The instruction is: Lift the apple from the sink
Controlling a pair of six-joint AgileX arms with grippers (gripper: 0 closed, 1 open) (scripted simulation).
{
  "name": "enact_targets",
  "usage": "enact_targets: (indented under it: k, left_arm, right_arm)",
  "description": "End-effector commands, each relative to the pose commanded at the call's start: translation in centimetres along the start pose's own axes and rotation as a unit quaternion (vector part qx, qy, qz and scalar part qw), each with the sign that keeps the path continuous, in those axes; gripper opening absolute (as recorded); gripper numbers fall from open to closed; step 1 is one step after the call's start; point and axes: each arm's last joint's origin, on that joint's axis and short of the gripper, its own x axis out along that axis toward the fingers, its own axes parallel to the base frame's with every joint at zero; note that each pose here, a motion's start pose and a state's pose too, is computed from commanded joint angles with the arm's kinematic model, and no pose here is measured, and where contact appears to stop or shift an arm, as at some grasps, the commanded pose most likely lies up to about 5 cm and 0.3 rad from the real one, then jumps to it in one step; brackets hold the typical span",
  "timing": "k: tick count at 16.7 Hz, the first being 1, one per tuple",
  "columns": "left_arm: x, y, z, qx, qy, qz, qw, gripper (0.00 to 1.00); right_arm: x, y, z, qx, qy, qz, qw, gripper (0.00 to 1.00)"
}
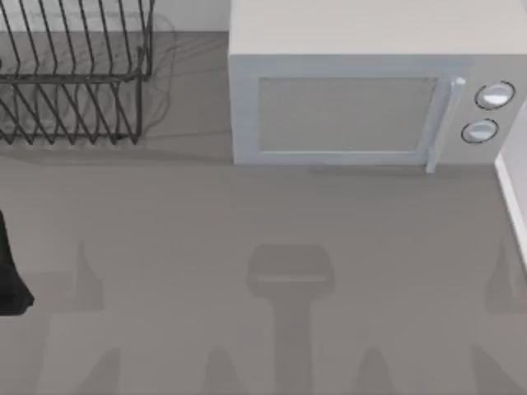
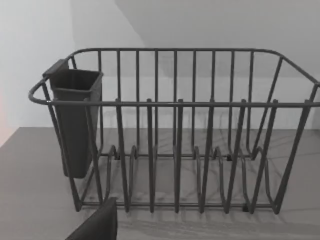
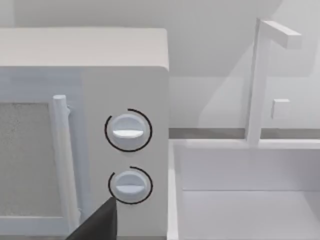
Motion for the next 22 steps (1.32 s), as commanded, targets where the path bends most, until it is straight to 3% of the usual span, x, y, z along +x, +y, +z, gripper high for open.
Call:
enact_targets:
  k: [16, 22]
  left_arm:
    - [0.0, 0.0, 0.0, 0.000, 0.000, 0.000, 1.000, 1.00]
    - [0.0, 0.0, 0.0, 0.000, 0.000, 0.000, 1.000, 1.00]
  right_arm:
    - [0.0, 0.0, 0.0, 0.000, 0.000, 0.000, 1.000, 1.00]
    - [0.7, -0.3, 3.0, -0.012, 0.071, -0.012, 0.997, 1.00]
